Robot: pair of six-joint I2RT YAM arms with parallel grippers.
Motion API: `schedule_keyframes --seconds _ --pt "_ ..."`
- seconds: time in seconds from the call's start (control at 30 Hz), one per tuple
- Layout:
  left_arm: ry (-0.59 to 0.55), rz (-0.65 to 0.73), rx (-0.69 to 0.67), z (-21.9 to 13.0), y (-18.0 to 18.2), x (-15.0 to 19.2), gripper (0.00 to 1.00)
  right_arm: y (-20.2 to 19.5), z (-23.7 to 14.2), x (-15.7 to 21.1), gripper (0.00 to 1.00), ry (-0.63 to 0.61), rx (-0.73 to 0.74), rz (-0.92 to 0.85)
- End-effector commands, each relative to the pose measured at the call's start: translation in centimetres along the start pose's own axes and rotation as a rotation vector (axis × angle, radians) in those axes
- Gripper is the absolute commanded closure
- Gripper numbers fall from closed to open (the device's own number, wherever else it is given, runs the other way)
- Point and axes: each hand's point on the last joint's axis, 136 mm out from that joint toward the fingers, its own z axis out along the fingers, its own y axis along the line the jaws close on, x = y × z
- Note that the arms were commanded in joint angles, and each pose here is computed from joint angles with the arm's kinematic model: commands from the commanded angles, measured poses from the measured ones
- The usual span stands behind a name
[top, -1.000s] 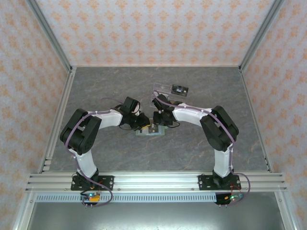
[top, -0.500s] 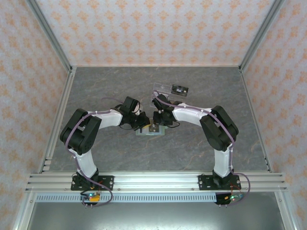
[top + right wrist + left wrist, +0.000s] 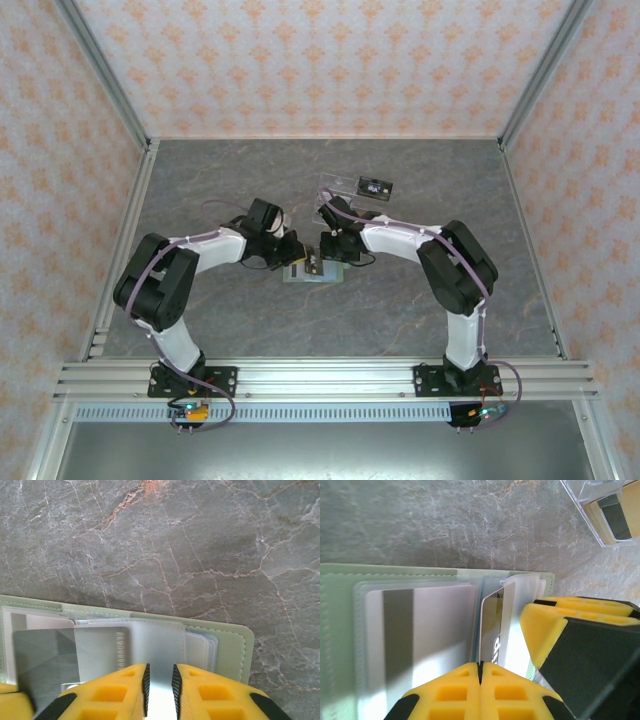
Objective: Take the credit cards out of the card holder
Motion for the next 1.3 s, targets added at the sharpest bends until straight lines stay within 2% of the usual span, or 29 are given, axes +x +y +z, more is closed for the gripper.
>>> schedule_keyframes --seconds 0.0,0.13,0.33,0.5,0.67,0.9,1.1,1.27 --pt "-0.02 0.03 -0.049 -1.8 1.1 0.1 1.0 -0.8 -0.3 0.0 0.76 -0.005 -0.014 0.027" --pt "-0.042 0.064 -0.043 -3.2 0.5 -0.3 1.0 1.3 -2.2 -1.4 0.73 -0.051 -0.155 0.028" --pt "-0.041 0.098 -0.055 -4.6 0.1 -0.3 1.0 3.0 -4.6 -2.5 0.6 -0.07 -0.376 0.049" --pt "-0.084 0.115 -0.003 -6.3 -1.8 -1.0 1.0 4.7 -6.2 -2.7 0.4 -0.057 -0.559 0.032" --pt "-0.158 0.108 0.124 -7.8 -5.2 -2.3 1.0 6.1 -8.1 -3.5 0.28 -0.063 -0.673 -0.021" --pt "-0.211 0.072 0.311 -9.3 -9.2 -3.4 1.0 8.0 -11.2 -4.8 0.22 -0.06 -0.832 -0.032" --pt "-0.244 0.058 0.398 -10.6 -11.0 -3.8 1.0 9.2 -13.0 -5.4 0.22 -0.052 -0.937 -0.009" --pt "-0.247 0.037 0.424 -10.9 -11.5 -3.9 1.0 10.1 -15.4 -5.8 0.32 -0.073 -1.02 -0.013"
